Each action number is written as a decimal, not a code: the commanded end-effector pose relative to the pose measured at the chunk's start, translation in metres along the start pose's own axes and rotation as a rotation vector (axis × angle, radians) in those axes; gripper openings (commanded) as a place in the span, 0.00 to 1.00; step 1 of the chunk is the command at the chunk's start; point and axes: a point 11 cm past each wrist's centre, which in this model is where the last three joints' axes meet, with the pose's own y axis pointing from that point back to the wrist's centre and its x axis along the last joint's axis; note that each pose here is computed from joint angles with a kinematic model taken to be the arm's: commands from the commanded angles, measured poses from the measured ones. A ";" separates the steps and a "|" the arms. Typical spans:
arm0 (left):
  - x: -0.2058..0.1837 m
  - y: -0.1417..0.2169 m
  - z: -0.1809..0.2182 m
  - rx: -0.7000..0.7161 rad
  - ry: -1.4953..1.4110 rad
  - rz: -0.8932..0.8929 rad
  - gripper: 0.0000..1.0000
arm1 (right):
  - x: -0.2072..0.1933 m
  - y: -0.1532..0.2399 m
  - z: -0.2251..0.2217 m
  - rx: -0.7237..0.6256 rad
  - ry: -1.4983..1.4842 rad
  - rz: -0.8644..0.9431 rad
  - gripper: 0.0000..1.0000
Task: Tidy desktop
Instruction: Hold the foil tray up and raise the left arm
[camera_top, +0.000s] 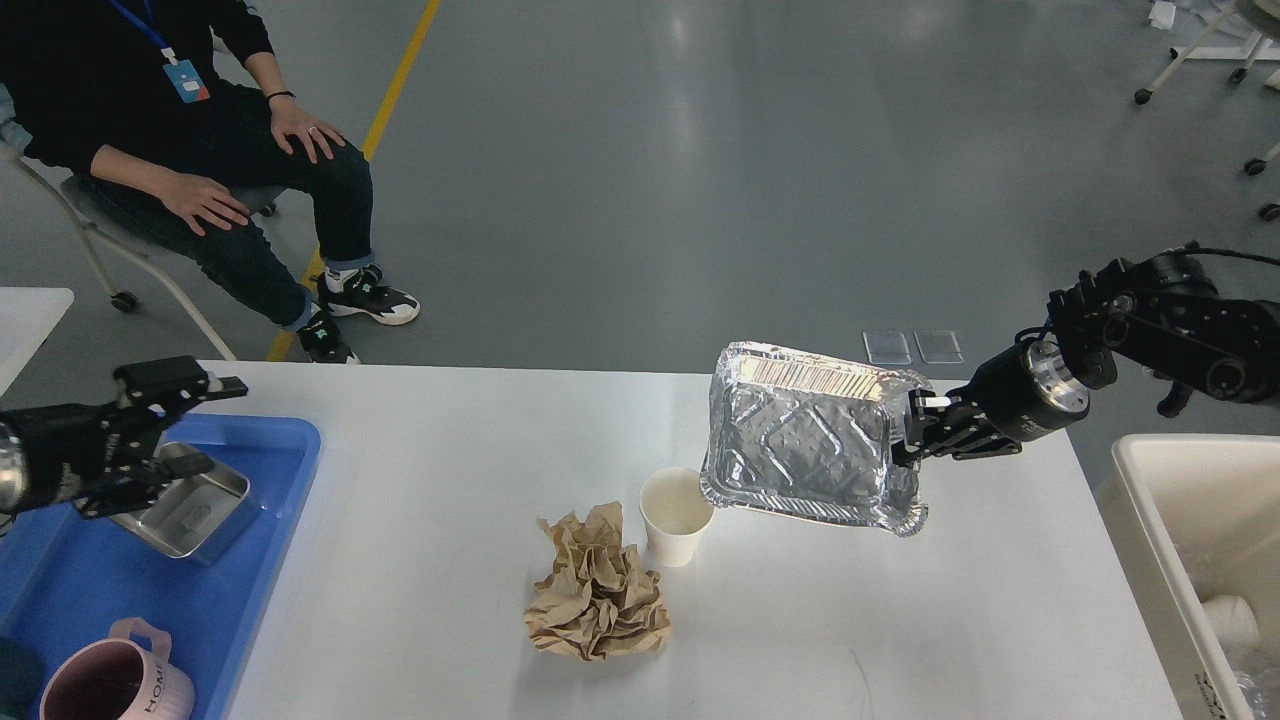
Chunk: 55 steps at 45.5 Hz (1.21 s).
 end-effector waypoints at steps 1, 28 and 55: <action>0.026 0.068 0.011 0.035 -0.072 0.077 0.98 | 0.002 0.000 -0.001 0.003 0.001 0.010 0.00; 0.058 0.210 0.085 0.046 -0.334 0.175 0.98 | 0.012 0.008 -0.001 -0.002 0.000 0.047 0.00; -0.004 0.009 0.135 -0.016 -0.451 -0.162 0.98 | 0.018 0.011 -0.012 0.013 0.020 0.072 0.00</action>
